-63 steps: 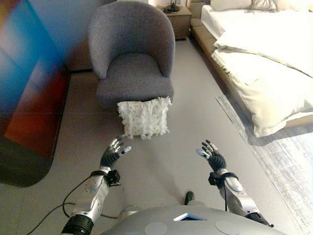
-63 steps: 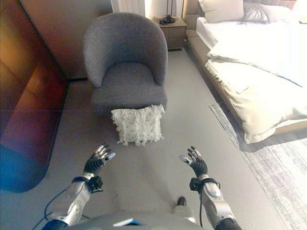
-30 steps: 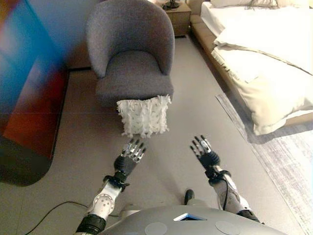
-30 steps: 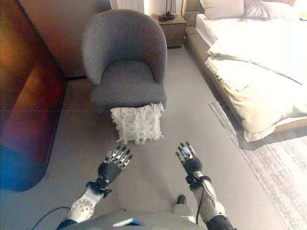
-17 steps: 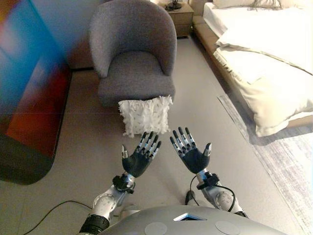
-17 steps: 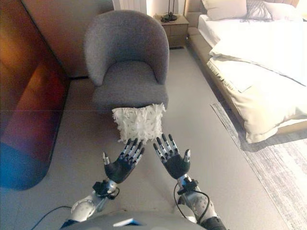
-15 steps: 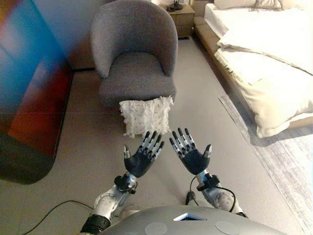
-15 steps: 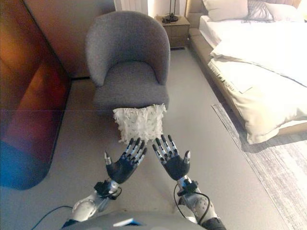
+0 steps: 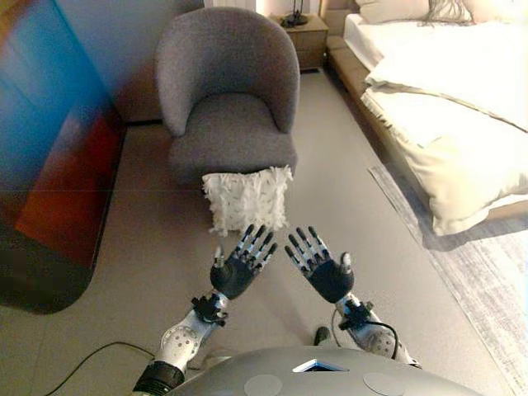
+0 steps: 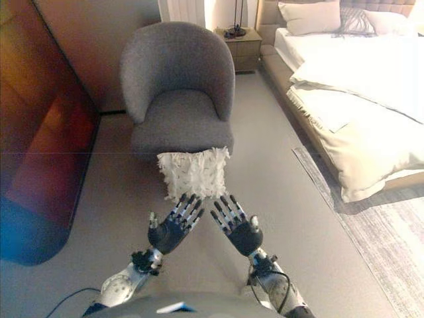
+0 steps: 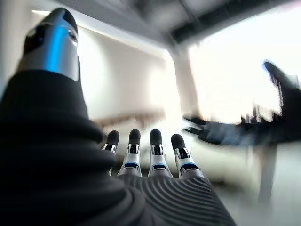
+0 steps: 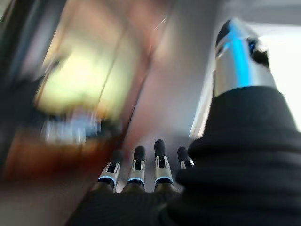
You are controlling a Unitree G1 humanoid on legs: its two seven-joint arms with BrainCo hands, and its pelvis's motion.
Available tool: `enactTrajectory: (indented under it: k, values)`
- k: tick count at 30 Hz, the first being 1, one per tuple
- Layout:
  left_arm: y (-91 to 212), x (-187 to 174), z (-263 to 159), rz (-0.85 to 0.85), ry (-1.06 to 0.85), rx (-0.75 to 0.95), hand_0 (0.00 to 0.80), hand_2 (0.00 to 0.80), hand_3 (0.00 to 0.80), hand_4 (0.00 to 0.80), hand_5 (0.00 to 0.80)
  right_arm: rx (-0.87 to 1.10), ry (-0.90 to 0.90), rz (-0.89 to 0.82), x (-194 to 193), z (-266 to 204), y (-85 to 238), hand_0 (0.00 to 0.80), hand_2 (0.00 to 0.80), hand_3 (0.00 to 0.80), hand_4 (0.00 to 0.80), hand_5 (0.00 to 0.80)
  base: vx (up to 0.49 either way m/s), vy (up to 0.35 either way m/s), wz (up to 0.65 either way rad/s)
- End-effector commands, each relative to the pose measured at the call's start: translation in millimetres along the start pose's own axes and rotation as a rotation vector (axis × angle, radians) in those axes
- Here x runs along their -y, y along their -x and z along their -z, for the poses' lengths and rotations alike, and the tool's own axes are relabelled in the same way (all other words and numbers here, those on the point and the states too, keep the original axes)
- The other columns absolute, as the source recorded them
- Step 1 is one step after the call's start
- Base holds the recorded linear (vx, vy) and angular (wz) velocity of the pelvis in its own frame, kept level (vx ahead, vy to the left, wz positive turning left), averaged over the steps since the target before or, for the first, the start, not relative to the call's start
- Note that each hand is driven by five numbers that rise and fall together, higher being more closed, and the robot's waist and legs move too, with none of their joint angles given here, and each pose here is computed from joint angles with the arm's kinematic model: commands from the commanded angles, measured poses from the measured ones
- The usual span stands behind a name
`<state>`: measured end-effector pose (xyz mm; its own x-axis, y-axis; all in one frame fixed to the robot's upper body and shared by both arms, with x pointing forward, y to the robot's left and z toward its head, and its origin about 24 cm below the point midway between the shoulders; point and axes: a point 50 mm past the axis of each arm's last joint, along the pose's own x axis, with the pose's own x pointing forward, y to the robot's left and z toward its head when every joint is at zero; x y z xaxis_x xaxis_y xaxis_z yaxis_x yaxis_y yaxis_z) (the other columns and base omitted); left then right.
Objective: Pick up the cushion and take it to the sofa
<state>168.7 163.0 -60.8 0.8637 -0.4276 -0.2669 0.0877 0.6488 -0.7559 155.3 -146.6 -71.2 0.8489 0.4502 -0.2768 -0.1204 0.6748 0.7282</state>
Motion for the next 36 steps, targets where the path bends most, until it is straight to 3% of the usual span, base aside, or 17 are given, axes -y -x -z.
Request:
enactTrajectory:
  k: [1,3,11,15,21,26,36]
  values:
    - [-13,5,-68,-0.224,-0.506,0.251,0.000,0.000,0.000,0.000,0.000,0.160,0.407,0.163,-4,-51,-13,0.000,0.000,0.000,0.000,0.000,0.000,0.000,0.00]
    - [-11,0,-72,-0.294,-0.581,0.256,0.000,0.000,0.000,0.000,0.000,0.171,0.400,0.171,-5,-55,-13,0.000,0.000,0.000,0.000,0.000,0.020,-0.006,0.00]
    - [11,-18,-56,-0.393,-0.471,0.263,0.000,0.000,0.000,0.000,0.000,0.163,0.371,0.248,5,-45,-8,0.000,0.000,0.000,0.000,0.000,0.032,0.029,-0.03]
    - [16,-24,-64,-0.495,-0.667,0.272,0.000,0.000,0.000,0.000,0.000,0.189,0.437,0.312,8,-57,-11,0.000,0.000,0.000,0.000,0.000,-0.025,0.086,-0.13]
    - [26,-38,-52,-0.499,-0.494,0.247,0.000,0.000,0.000,0.000,0.000,0.221,0.346,0.366,16,-58,-9,0.000,0.000,0.000,0.000,0.000,0.056,0.094,-0.09]
    - [38,-43,-41,-0.487,-0.473,0.218,0.000,0.000,0.000,0.000,0.000,0.211,0.305,0.387,19,-51,-2,0.000,0.000,0.000,0.000,0.000,0.071,0.094,-0.02]
    - [20,-35,-66,-0.409,-0.453,0.220,0.000,0.000,0.000,0.000,0.000,0.268,0.255,0.480,25,-47,10,0.000,0.000,0.000,0.000,0.000,0.017,0.180,0.11]
